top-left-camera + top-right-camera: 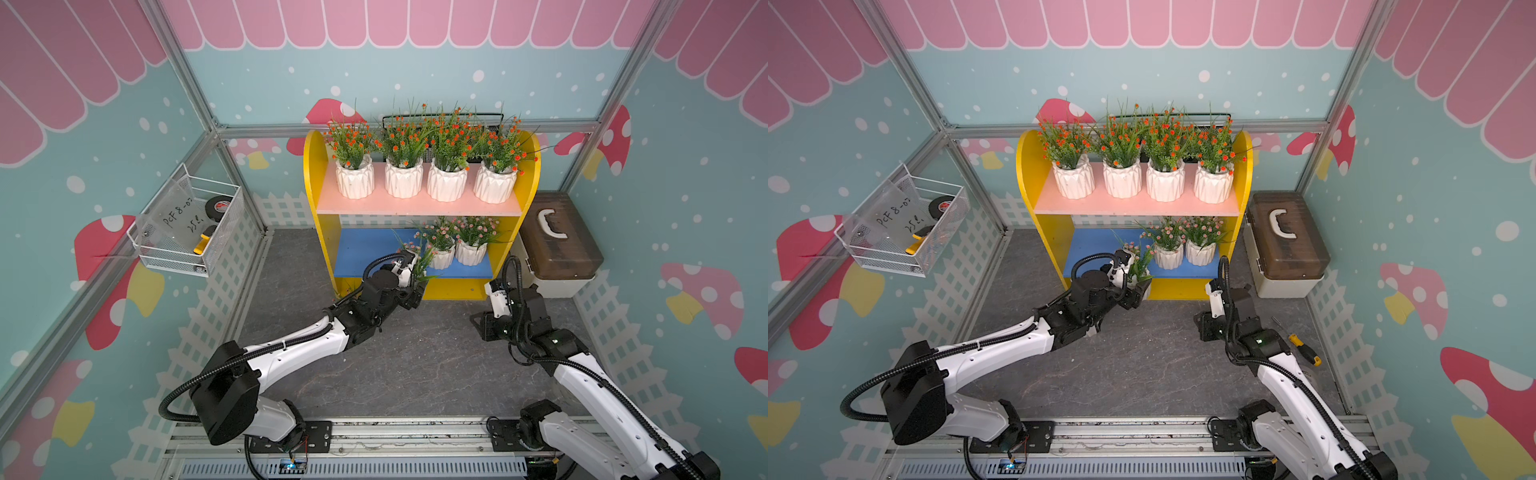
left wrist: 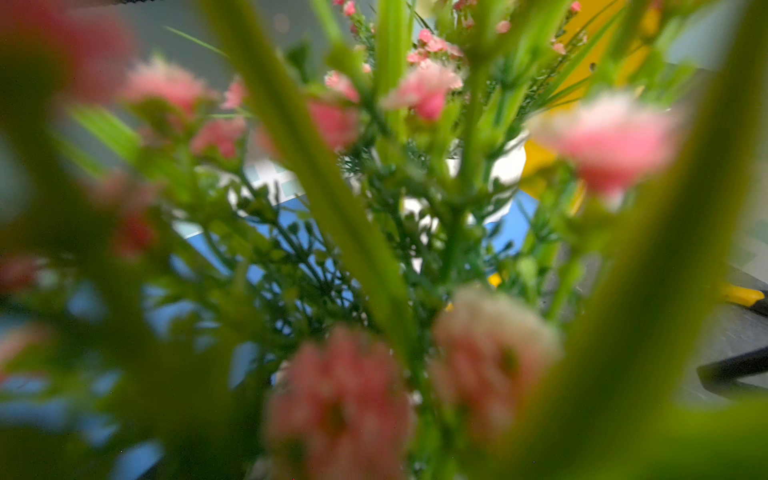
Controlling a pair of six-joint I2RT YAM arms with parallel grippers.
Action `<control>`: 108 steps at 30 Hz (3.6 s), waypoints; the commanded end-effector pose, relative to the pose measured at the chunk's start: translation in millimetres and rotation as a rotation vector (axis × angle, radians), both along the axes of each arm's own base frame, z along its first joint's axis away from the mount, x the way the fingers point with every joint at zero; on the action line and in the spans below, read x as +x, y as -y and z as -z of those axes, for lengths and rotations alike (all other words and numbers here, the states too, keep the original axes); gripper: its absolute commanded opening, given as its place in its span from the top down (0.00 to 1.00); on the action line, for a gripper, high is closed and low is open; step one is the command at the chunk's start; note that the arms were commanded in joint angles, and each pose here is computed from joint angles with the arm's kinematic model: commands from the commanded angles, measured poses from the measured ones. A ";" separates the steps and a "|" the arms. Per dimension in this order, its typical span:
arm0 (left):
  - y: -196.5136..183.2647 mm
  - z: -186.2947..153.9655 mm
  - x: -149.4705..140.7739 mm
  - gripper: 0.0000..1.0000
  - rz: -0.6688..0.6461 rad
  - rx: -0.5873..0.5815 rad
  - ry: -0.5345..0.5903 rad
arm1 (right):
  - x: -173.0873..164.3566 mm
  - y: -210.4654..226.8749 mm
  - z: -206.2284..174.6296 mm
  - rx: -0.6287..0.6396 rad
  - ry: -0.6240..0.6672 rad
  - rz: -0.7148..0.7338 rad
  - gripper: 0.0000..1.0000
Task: Place the baby's breath potted plants on the rack by color
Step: Place the baby's breath potted plant on the rack.
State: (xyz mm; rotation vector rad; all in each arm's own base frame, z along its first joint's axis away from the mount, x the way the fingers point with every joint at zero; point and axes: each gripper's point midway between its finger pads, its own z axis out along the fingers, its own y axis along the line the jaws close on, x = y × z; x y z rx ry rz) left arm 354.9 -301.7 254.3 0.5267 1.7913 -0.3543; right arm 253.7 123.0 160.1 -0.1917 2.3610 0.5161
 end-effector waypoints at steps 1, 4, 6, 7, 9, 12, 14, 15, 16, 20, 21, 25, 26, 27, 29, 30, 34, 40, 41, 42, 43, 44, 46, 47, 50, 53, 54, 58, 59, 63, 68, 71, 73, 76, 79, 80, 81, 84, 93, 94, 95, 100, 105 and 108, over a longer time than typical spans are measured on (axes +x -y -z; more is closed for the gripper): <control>-2.1 -31.5 14.1 0.34 -0.010 -0.043 0.060 | -3.8 3.5 2.7 -0.016 0.004 -0.006 0.68; -7.9 -34.5 27.3 0.34 -0.029 -0.045 0.056 | -5.4 5.0 2.4 -0.019 0.005 -0.003 0.68; -10.8 -34.0 35.7 0.34 -0.036 -0.044 0.047 | -5.9 5.6 1.5 -0.020 0.008 -0.002 0.68; -12.2 -33.6 39.9 0.34 -0.037 -0.048 0.043 | -6.4 6.1 1.9 -0.022 0.007 -0.001 0.68; -13.8 -34.2 46.5 0.34 -0.037 -0.056 0.040 | -6.7 7.1 2.4 -0.027 0.007 0.000 0.67; -16.2 -32.6 58.5 0.34 -0.044 -0.060 0.029 | -7.1 8.3 3.7 -0.033 0.003 0.002 0.66; -17.5 -31.6 65.6 0.34 -0.051 -0.059 0.025 | -7.3 8.8 4.4 -0.035 0.003 0.004 0.66; -17.5 -30.7 69.0 0.34 -0.050 -0.059 0.022 | -7.4 8.8 4.1 -0.034 0.004 0.004 0.65; -18.3 -30.3 72.1 0.34 -0.053 -0.059 0.022 | -7.4 9.7 4.2 -0.036 0.005 0.007 0.65; -18.9 -25.7 83.6 0.34 -0.056 -0.072 0.013 | -7.8 10.4 4.4 -0.038 0.005 0.009 0.65; -19.5 -24.6 87.0 0.34 -0.059 -0.077 0.010 | -8.0 10.3 4.2 -0.038 0.005 0.009 0.65; -17.6 -21.1 97.4 0.34 -0.063 -0.086 0.009 | -9.1 10.7 3.6 -0.038 0.007 0.008 0.65; -16.9 -19.7 99.7 0.35 -0.063 -0.084 0.004 | -9.0 10.9 2.9 -0.037 0.009 0.008 0.65; -15.6 -19.2 102.1 0.35 -0.063 -0.081 0.003 | -9.2 11.3 3.5 -0.039 0.009 0.009 0.65; -13.9 -18.0 106.1 0.35 -0.066 -0.080 0.002 | -9.3 11.8 4.1 -0.039 0.008 0.012 0.65; -13.1 -17.0 108.2 0.35 -0.068 -0.079 0.001 | -9.4 11.8 4.3 -0.039 0.007 0.012 0.65; -12.2 -15.6 116.0 0.35 -0.082 -0.077 0.000 | -9.3 12.3 5.0 -0.043 0.008 0.013 0.65; -8.4 -12.7 126.1 0.35 -0.087 -0.074 -0.005 | -7.5 12.0 5.8 -0.050 0.004 0.010 0.64; -8.2 -12.2 127.7 0.35 -0.086 -0.075 -0.005 | -7.1 12.4 5.9 -0.053 0.005 0.011 0.64; -6.9 -11.9 128.8 0.35 -0.084 -0.074 -0.005 | -6.8 12.5 6.1 -0.055 0.004 0.011 0.64; -5.4 -11.3 130.1 0.35 -0.082 -0.074 -0.005 | -6.5 12.9 6.4 -0.056 0.003 0.012 0.64; -5.2 -10.5 131.7 0.35 -0.084 -0.071 -0.006 | -6.2 12.8 6.1 -0.056 0.004 0.012 0.64; -4.5 -9.5 135.4 0.35 -0.089 -0.065 -0.008 | -5.9 12.7 6.9 -0.058 0.002 0.011 0.65; -3.7 -9.3 136.6 0.35 -0.089 -0.063 -0.008 | -5.9 12.7 7.0 -0.058 0.001 0.011 0.64; -2.6 -8.1 139.6 0.35 -0.090 -0.059 -0.013 | -5.0 12.7 6.6 -0.059 0.003 0.010 0.64; -3.3 -6.8 141.1 0.34 -0.096 -0.056 -0.012 | -4.5 12.9 6.8 -0.059 0.002 0.011 0.64; -3.3 -5.9 141.6 0.33 -0.097 -0.053 -0.013 | -4.5 12.4 7.2 -0.058 0.000 0.009 0.64; -4.5 -5.5 140.8 0.23 -0.101 -0.055 -0.016 | -4.6 11.9 7.2 -0.057 -0.001 0.006 0.64; -3.9 -6.2 139.3 0.21 -0.096 -0.059 -0.014 | -4.6 11.6 7.4 -0.056 -0.001 0.004 0.64; -4.8 -12.5 130.2 0.14 -0.074 -0.071 -0.006 | -4.6 11.4 7.1 -0.052 -0.001 0.005 0.64; -10.8 -22.7 118.2 0.07 -0.065 -0.081 0.007 | -5.4 8.7 4.7 -0.034 0.004 -0.003 0.64; -13.3 -25.1 111.6 0.01 -0.059 -0.080 0.003 | -5.0 8.8 4.4 -0.029 0.006 0.001 0.64; -14.5 -26.2 107.3 0.01 -0.055 -0.077 0.006 | -5.0 7.4 4.6 -0.025 0.004 -0.003 0.64; -18.0 -25.6 102.4 0.01 -0.056 -0.072 0.002 | -4.8 6.1 5.2 -0.017 0.001 -0.005 0.64; -20.8 -25.8 96.7 0.01 -0.052 -0.069 0.004 | -4.0 5.2 5.9 -0.012 0.000 -0.004 0.64; -20.4 -26.8 94.3 0.01 -0.045 -0.069 0.007 | -3.8 4.5 6.5 -0.008 -0.002 -0.006 0.64; -20.8 -27.4 92.9 0.01 -0.042 -0.067 0.008 | -3.5 2.6 5.9 -0.001 -0.003 -0.012 0.64; -19.1 -30.1 85.6 0.01 -0.018 -0.066 0.001 | -2.8 -0.5 6.2 0.012 -0.011 -0.021 0.64; -8.8 -34.5 36.9 0.01 0.075 -0.032 -0.021 | 6.3 -22.1 9.5 0.089 -0.044 -0.078 0.65; -9.5 -34.3 32.3 0.01 0.067 -0.018 -0.020 | 7.6 -25.1 10.5 0.094 -0.049 -0.085 0.65; -10.1 -34.5 25.8 0.01 0.060 -0.005 -0.018 | 8.8 -28.8 11.6 0.097 -0.052 -0.092 0.65; -24.1 -34.2 -1.3 0.01 0.038 -0.025 -0.022 | 15.7 -52.3 12.3 0.086 -0.054 -0.138 0.65; -54.5 -23.9 -29.6 0.01 -0.030 -0.072 -0.023 | 25.1 -83.2 11.0 0.068 -0.048 -0.191 0.66; -78.5 -19.3 -45.2 0.01 -0.085 -0.111 -0.023 | 30.2 -103.3 11.8 0.079 -0.048 -0.222 0.66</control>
